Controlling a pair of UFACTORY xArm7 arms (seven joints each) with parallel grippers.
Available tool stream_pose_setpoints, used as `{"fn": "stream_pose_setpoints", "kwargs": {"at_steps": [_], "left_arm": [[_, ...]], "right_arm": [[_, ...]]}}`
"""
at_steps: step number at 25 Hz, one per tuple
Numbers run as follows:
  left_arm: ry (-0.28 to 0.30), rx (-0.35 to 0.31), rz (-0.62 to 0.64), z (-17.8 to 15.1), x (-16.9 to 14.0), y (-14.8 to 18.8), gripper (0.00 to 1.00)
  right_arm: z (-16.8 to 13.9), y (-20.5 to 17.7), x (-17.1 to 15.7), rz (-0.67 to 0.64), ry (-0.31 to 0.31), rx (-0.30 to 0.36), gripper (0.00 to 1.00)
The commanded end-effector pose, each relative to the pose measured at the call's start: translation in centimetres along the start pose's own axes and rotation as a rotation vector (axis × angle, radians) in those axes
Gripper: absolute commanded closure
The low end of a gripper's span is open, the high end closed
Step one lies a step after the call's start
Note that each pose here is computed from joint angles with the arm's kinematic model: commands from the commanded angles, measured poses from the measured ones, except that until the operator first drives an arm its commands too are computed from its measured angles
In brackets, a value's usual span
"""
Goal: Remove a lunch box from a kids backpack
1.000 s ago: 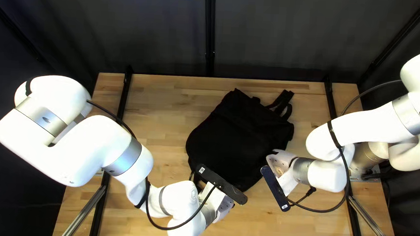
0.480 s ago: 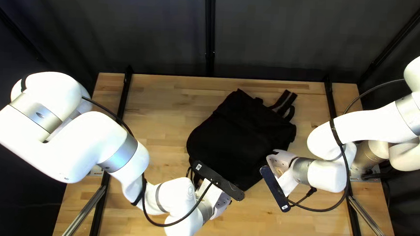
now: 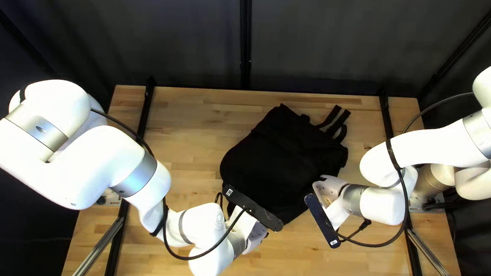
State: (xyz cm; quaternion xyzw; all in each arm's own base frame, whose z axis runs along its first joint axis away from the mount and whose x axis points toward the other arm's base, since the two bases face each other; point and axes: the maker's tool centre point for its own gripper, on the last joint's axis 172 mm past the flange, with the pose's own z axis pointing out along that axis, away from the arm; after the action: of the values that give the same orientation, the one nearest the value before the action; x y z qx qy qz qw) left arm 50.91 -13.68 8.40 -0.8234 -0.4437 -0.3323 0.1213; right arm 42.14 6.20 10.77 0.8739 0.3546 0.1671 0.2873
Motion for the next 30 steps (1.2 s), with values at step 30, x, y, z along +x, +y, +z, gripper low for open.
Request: {"fn": "stream_pose_setpoints", "kwargs": {"at_steps": [30], "left_arm": [[-0.051,0.046,-0.039,-0.2,1.3,-8.2,1.00]], "right_arm": [[-0.1,-0.2,-0.5,-0.008,-0.002,0.009,1.00]]}}
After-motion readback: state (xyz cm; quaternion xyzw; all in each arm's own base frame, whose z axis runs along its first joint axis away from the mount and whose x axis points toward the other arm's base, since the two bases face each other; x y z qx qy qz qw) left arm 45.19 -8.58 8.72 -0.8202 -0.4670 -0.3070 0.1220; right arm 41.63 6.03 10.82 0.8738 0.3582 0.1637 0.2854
